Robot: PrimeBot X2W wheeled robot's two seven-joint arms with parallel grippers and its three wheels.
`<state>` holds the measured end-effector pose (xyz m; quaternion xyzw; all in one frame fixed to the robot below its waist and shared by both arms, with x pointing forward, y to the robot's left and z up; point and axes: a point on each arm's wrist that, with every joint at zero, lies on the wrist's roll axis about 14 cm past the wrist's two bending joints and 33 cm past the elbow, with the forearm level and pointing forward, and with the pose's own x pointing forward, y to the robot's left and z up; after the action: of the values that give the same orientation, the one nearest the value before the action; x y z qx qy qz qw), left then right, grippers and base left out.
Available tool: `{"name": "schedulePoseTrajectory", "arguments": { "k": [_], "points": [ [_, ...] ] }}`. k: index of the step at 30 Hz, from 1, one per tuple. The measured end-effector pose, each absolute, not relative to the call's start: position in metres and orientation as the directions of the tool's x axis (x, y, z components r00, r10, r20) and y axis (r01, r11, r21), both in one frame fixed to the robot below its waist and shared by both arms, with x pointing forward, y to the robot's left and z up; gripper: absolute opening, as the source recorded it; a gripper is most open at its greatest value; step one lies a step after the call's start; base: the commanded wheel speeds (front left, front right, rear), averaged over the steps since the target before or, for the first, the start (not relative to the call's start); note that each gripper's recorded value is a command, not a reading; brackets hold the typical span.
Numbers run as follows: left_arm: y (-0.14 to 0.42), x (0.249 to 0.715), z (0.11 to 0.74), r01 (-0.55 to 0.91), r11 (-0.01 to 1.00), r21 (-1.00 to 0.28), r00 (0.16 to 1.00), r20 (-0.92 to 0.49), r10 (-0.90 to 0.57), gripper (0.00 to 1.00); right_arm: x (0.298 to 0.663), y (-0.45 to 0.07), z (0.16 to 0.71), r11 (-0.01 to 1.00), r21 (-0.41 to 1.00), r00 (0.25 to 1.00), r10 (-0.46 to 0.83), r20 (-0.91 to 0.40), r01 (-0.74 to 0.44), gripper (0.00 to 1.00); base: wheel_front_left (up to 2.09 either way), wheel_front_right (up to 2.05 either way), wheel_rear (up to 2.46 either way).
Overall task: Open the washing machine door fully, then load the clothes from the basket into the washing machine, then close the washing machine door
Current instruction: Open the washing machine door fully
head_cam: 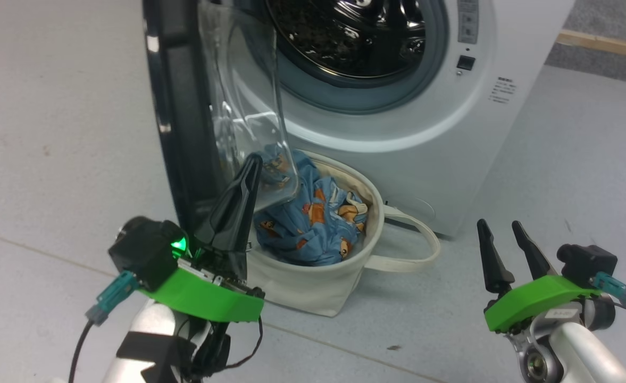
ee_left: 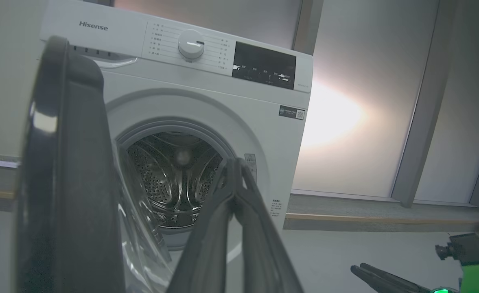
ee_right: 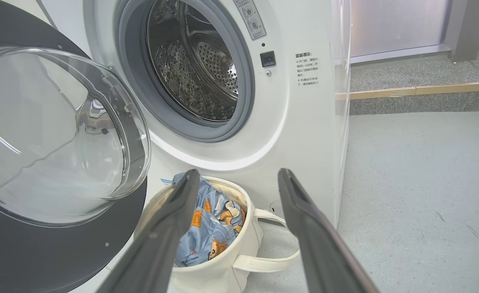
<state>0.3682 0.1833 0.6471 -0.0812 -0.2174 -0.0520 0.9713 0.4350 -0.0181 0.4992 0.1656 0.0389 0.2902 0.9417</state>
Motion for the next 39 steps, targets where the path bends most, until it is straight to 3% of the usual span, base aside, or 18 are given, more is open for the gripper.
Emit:
{"name": "schedulePoseTrajectory", "arguments": {
  "k": [12,24,39],
  "points": [
    [0.179,0.399,0.570,0.098,0.972,-0.215,0.978,0.200,-0.054,0.00,0.443,-0.043,0.490,0.808,0.344,0.861,0.508,0.003,-0.478,1.00,0.00,0.00,0.00],
    [0.209,0.382,0.554,-0.013,0.974,-0.227,0.987,0.152,0.048,0.00,0.445,-0.021,0.489,0.778,0.355,0.833,0.553,0.007,-0.519,1.00,0.00,0.00,0.00],
    [0.285,0.345,0.539,-0.226,0.956,-0.188,0.966,0.085,0.245,0.00,0.443,0.001,0.496,0.748,0.357,0.806,0.592,0.025,-0.560,1.00,0.00,0.00,0.00]
  ]
}}
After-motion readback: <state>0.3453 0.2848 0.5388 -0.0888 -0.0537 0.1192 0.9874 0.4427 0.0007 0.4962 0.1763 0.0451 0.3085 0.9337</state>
